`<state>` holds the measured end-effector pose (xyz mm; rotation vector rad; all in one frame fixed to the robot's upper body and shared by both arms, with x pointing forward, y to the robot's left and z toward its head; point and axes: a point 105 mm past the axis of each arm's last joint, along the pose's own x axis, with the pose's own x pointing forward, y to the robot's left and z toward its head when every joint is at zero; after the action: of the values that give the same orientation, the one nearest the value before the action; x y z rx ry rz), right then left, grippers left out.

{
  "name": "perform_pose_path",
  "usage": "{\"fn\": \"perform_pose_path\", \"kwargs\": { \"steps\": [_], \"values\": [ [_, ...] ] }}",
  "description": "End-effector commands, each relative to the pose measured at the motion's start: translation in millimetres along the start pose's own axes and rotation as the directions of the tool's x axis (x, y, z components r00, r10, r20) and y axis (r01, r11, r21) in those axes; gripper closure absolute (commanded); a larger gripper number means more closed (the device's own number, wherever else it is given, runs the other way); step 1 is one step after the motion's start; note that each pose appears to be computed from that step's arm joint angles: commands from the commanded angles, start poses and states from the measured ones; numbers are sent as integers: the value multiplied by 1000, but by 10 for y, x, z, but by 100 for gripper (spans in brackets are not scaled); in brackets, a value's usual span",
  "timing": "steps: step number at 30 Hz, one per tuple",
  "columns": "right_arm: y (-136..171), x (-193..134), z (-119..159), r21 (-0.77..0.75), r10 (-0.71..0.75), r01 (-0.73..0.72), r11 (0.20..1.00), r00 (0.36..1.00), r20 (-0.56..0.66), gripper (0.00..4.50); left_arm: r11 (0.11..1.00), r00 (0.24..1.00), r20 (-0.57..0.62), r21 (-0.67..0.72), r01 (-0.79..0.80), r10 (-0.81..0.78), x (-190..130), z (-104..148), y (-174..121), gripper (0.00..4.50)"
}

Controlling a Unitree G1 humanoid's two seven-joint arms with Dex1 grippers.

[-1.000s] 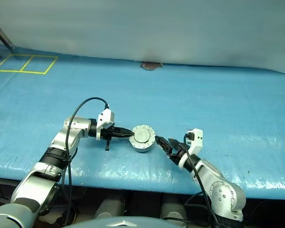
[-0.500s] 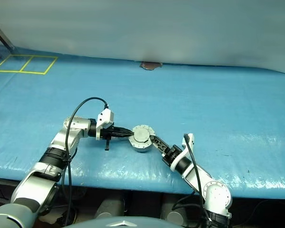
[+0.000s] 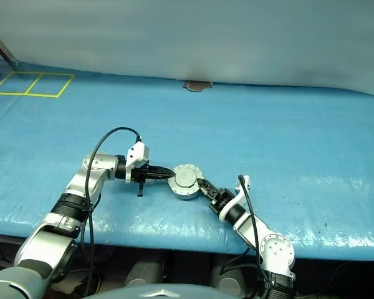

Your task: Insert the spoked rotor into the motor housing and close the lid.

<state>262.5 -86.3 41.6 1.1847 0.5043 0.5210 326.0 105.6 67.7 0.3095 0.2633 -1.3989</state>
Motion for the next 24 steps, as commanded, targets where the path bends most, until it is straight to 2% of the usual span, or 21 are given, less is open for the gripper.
{"fn": "perform_pose_path", "kwargs": {
  "steps": [1, 11, 17, 24],
  "values": [
    [12, -16, 31, -12, -2, 2, 1000, 1000, 13, 328, 1000, 1000, -29, -10, 10, -10, 39, -73, -33, 450],
    [17, 11, -31, -35, -8, 8, 999, 1000, -21, 328, 1000, 1000, -26, -6, 4, -4, 40, -64, -26, 450],
    [-54, 20, -79, -77, -60, 56, 995, 997, -45, 328, 1000, 1000, -19, -5, -12, 12, 28, -57, -11, 450],
    [7, 5, 96, 90, 23, -31, 995, 996, 82, 328, 992, 990, 97, -84, -90, 98, -59, 114, 119, 450]
  ]
}}
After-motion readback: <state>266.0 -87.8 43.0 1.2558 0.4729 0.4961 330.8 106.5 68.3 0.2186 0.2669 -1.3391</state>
